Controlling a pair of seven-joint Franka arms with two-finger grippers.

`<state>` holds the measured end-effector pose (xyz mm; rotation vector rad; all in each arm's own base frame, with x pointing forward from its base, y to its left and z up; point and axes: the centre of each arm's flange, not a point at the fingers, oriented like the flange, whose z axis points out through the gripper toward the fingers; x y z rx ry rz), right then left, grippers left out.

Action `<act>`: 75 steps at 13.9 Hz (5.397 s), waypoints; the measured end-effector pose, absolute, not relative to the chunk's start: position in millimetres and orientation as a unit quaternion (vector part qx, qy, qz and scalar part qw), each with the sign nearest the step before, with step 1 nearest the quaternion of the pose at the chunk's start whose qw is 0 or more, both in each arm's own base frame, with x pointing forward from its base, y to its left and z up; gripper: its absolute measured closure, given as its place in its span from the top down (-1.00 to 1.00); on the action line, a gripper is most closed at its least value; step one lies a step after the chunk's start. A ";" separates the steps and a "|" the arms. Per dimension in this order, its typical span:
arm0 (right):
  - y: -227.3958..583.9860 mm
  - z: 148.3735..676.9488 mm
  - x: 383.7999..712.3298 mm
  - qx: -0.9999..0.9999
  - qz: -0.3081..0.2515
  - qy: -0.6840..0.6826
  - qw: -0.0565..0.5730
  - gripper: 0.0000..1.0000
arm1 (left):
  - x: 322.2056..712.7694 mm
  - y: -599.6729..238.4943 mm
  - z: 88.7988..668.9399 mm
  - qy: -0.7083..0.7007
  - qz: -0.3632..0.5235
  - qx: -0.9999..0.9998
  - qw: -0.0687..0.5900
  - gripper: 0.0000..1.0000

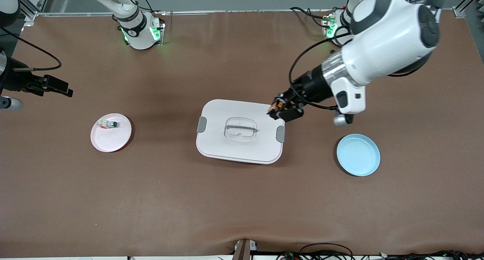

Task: Transfer orange switch to right arm and place
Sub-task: 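Lift the switch with the left gripper and carry it over the box, then hold the switch with the left gripper while the right gripper reaches it, then close the right gripper on the switch and open the left gripper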

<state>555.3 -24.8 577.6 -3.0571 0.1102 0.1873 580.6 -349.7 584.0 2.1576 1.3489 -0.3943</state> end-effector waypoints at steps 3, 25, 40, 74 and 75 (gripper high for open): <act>-24.8 547.9 568.7 -0.995 0.085 0.036 0.038 1.00 | 566.3 -390.4 575.8 0.553 -0.154 0.771 0.275 0.46; 199.1 506.3 602.7 -0.898 0.048 0.054 0.434 1.00 | 553.8 -464.6 519.2 0.621 -0.158 0.717 0.276 0.46; 297.1 493.9 597.1 -0.879 -0.015 0.046 0.475 1.00 | 555.9 -464.6 516.9 0.622 -0.156 0.714 0.279 0.46; 333.6 476.9 593.6 -0.869 -0.049 -0.008 0.492 0.62 | 557.6 -463.3 516.8 0.623 -0.155 0.713 0.282 0.46; 333.8 477.6 593.8 -0.869 -0.050 -0.009 0.493 0.44 | 557.9 -463.1 516.7 0.623 -0.154 0.713 0.282 0.46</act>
